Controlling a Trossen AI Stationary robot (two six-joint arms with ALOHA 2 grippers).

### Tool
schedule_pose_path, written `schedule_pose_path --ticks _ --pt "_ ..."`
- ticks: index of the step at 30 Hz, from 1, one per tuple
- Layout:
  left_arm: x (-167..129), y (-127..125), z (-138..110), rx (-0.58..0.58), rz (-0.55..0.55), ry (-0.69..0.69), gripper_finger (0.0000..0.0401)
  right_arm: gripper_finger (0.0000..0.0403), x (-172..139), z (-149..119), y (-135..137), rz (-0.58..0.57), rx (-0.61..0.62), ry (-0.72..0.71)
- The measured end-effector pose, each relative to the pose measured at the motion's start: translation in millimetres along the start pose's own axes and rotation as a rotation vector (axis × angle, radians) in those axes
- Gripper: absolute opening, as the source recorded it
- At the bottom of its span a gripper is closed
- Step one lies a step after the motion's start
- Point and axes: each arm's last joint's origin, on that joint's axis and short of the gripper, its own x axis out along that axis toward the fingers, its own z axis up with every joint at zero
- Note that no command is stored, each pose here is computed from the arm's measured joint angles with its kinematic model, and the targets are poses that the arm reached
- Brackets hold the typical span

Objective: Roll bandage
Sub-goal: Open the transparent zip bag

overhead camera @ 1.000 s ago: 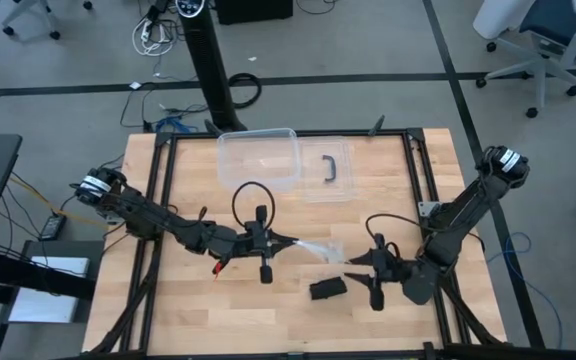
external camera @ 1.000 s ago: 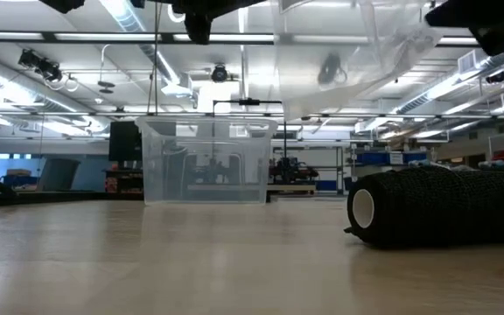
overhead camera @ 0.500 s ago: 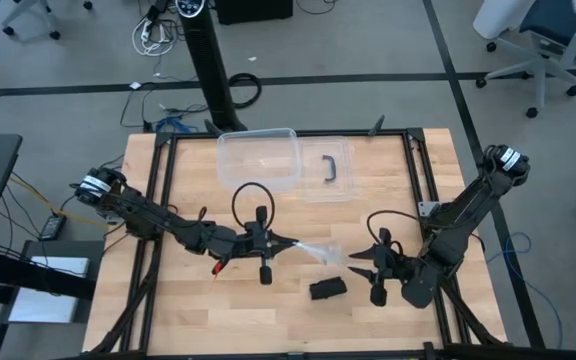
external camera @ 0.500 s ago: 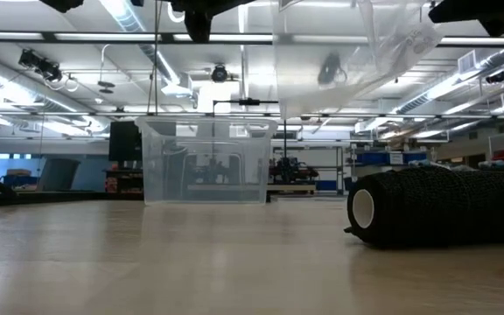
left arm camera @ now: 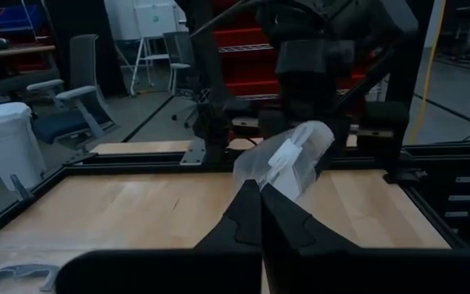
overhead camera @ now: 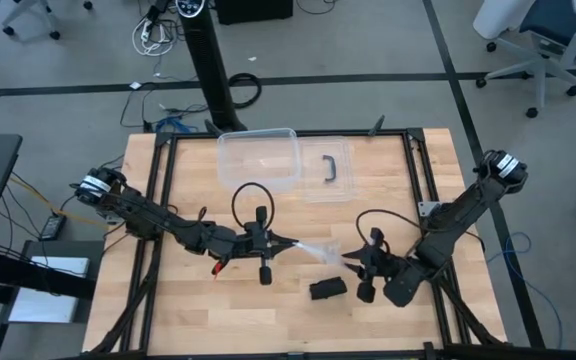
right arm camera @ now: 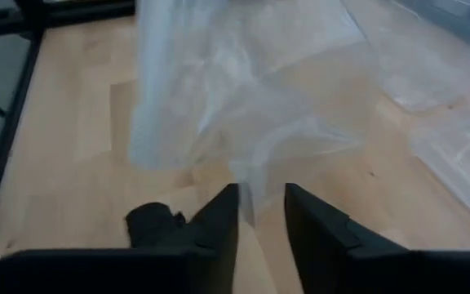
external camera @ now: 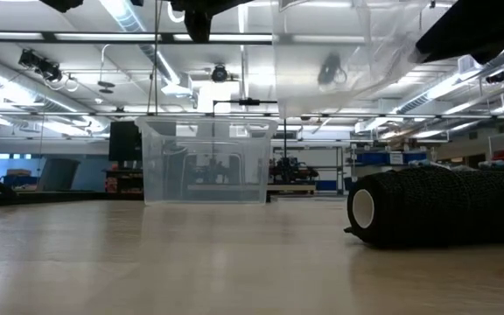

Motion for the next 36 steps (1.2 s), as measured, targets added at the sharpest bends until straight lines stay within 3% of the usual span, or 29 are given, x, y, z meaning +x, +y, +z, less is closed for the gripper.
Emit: schedule_pose_path --ticks 3,5,19,23,28,36 --pt "-0.1 -0.1 0.0 0.001 0.000 0.000 0.0000 0.0029 2.3 -1.6 0.4 -0.008 -0.013 0.005" --pt "-0.1 -0.1 0.1 0.009 0.000 -0.001 0.0000 0.0010 2.1 -1.5 0.4 -0.008 -0.015 0.004" --pt "-7.6 -3.9 13.3 0.046 -0.019 -0.063 0.0000 0.0003 14.8 -24.6 3.8 -0.059 0.028 0.109" --pt "-8.1 -3.1 11.9 0.040 -0.008 -0.035 0.0000 0.0031 8.6 -22.7 5.4 -0.010 0.011 0.119" --pt "-7.5 -2.1 7.2 0.040 0.016 0.007 0.0000 0.0097 -11.2 -7.0 8.5 0.046 0.015 0.052" --pt "-7.7 -2.5 6.4 0.044 0.015 0.014 0.0000 0.0174 -28.2 8.0 14.7 -0.006 -0.062 -0.108"
